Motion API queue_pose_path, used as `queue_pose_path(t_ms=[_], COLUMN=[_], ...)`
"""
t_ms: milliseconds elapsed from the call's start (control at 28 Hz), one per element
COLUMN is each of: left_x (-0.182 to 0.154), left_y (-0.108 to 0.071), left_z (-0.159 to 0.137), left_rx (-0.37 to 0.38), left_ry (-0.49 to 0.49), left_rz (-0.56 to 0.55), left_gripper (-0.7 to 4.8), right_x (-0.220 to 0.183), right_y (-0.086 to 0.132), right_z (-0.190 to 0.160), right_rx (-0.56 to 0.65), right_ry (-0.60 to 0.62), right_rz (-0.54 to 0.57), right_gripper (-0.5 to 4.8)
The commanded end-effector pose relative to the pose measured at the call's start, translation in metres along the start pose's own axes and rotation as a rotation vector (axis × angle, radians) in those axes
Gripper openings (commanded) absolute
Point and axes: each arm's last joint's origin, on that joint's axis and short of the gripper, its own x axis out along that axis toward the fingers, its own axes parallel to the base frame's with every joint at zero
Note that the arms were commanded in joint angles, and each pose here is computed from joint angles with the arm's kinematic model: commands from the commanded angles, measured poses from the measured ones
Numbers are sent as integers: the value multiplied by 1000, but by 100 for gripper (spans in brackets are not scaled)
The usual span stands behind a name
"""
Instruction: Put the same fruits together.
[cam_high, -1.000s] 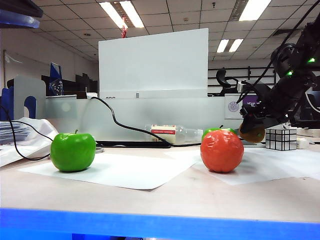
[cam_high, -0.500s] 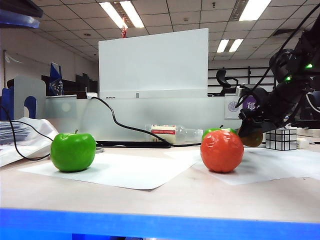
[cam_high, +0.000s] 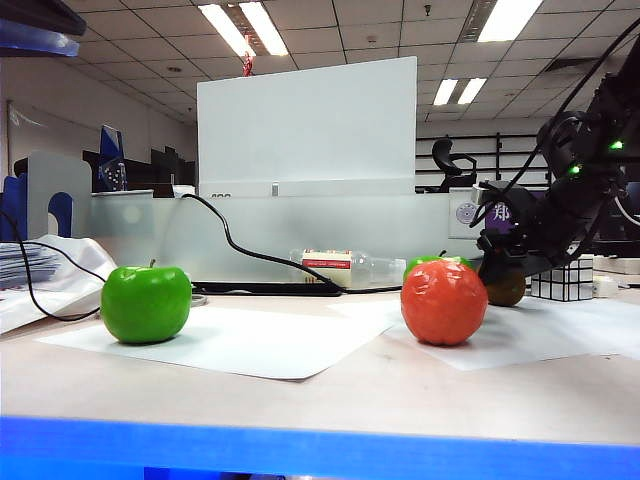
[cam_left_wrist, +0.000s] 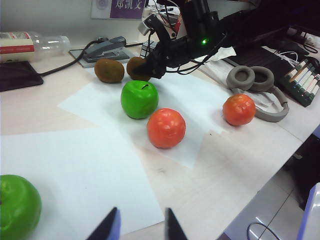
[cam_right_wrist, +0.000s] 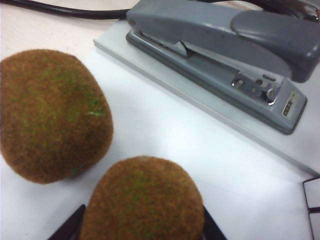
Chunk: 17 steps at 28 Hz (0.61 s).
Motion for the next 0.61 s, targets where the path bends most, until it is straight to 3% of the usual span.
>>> queue_pose_path(t_ms=[36,286,321,428,536,607], left_x=[-1,-1,-1,-1,-1,-1], left_y=[-1,-1,-1,-1,-1,0], left_z=[3,3,3,3,3,3], left_rx=[18,19,19,19,20,26], left_ry=[-13,-14,-14,-14,-14,-13], left_rz=[-1,0,-1,-1,0,3], left_gripper=[125,125,125,125,125,125], right_x=[-1,-1,-1,-1,-1,-1], right_y=[1,0,0,0,0,0], right_z=[4,4,5,6,6,6], right_rx=[-9,-12,-14,-17,-17,-18], right_ry=[-16,-24,-31,-41,-40,-43], right_rz=[1,-2,-4,-9,-9,-11], right_gripper=[-5,6,46,230,251,375])
